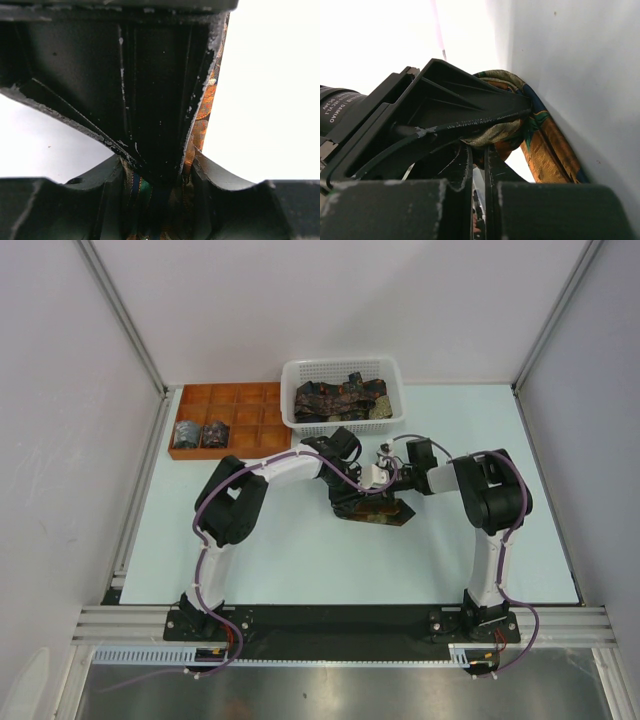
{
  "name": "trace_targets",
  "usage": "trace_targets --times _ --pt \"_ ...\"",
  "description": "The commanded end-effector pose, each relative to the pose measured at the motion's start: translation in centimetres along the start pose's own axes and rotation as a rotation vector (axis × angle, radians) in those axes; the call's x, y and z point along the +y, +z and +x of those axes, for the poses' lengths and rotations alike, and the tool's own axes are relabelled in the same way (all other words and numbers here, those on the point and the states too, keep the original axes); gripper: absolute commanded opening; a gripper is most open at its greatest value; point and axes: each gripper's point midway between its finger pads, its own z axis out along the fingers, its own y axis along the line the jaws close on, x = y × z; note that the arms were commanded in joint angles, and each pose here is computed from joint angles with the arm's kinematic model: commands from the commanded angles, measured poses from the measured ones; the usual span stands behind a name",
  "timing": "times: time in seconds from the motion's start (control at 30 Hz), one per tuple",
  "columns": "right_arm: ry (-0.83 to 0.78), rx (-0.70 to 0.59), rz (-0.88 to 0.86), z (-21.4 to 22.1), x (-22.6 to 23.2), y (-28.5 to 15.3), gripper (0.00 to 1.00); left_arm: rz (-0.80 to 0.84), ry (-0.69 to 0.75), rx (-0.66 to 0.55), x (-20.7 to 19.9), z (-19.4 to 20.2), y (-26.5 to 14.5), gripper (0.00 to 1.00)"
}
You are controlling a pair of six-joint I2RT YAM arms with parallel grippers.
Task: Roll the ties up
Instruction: Roll the tie at the center of the board.
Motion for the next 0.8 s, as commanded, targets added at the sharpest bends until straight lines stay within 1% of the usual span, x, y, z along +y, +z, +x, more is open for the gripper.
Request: trace_targets --times 0.0,0.03,0.07,0.1,0.13,0.2,0.23,0.37,0.43,0.47,0.6,0.77 --pt "0.01 0.014 0.153 1.2 -3.7 -0.3 0.0 0.033 -0.081 0.065 -1.4 2.3 -0.9 0.31" --pt "-0.023 0.012 0.159 0.9 -3.9 -0.4 0.0 0.028 -0.08 0.045 -1.3 2.0 -1.1 0.42" --pt "0.017 0.036 0.182 1.8 -4.4 -0.6 0.0 0.019 -0.081 0.024 -1.2 1.5 -1.5 0.47" --pt "0.016 0.035 0.199 1.8 -4.6 -0.7 0.0 -0.004 -0.071 -0.014 -0.9 0.8 -2.3 0.52" --pt "0.034 0.043 0.218 2.1 -4.9 -1.0 0.0 -0.011 -0.066 -0.042 -0.8 0.2 -2.7 0.6" --pt "0.014 0.043 0.249 2.2 -5.5 -1.4 0.0 -0.042 -0.057 -0.096 -0.4 -0.9 -4.0 0.66" --pt "0.02 0.038 0.263 2.1 -5.9 -1.8 0.0 -0.049 -0.055 -0.115 -0.2 -1.3 -4.4 0.72" --pt "0.036 0.041 0.317 2.4 -7.0 -2.8 0.0 -0.079 -0.056 -0.163 0.2 -2.4 -5.6 0.76" --pt "0.03 0.031 0.348 2.1 -7.6 -3.2 0.0 -0.094 -0.044 -0.177 0.2 -2.6 -5.9 0.83" --pt "0.03 0.028 0.355 2.0 -7.7 -3.2 0.0 -0.087 -0.041 -0.178 0.1 -2.5 -5.7 0.84" --pt "0.019 0.018 0.397 1.0 -8.4 -3.4 0.0 -0.06 -0.02 -0.179 -0.3 -2.2 -5.2 0.86" --pt "0.041 0.03 0.453 0.9 -9.1 -4.2 0.0 0.0 0.062 -0.212 -1.3 -2.9 -4.5 0.88"
